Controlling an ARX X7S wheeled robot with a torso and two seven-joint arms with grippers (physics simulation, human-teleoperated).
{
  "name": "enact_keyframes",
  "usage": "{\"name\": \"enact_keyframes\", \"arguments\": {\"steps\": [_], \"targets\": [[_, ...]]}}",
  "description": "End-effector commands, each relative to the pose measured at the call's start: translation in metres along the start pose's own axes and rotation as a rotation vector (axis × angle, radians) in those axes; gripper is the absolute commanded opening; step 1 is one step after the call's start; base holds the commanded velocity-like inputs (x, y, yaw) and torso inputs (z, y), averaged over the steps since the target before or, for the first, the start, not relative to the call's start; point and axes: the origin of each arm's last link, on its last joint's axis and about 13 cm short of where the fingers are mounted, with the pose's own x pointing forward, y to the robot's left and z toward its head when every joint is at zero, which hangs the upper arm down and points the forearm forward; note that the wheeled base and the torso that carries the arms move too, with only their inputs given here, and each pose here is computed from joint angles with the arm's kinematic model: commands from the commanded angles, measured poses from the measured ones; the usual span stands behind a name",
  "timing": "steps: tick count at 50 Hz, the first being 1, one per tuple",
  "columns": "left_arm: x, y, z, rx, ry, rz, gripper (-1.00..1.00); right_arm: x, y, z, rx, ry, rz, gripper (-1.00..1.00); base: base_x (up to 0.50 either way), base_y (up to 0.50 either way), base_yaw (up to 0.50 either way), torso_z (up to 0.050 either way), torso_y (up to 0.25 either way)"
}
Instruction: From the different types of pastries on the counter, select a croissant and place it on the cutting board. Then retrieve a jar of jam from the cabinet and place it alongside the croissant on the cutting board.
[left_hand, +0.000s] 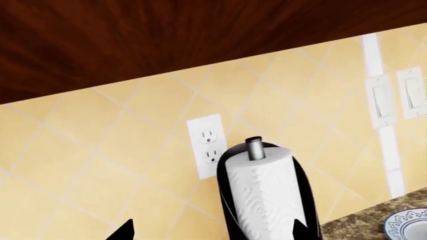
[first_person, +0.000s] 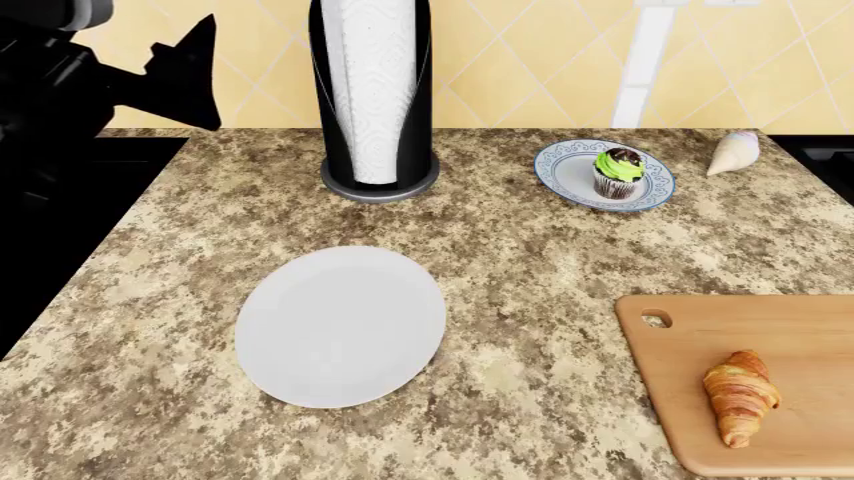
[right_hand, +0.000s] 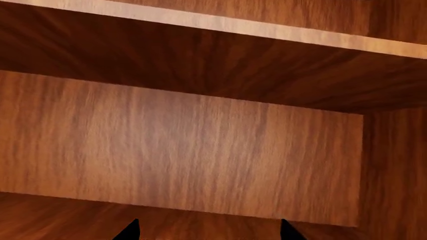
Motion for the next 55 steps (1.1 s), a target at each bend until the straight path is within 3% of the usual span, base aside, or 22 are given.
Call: {"name": "enact_keyframes", "arguments": {"steps": [1,55], "targets": [[0.0006,-0.0017,0.0001,-0.001,-0.002,-0.005,1.0,0.0,-0.0027,-0.0021,0.012,0.012,-0.013,1.0,0.0,0.0,0.0,0.0,0.0],[-0.0056,0.006,0.0085,-0.009,-0.014,0.022,1.0,0.0047,0.005,-0.0068,-0.006,0.037,0.036,1.0,0.0,-0.24,0.0,0.0,0.0]]}}
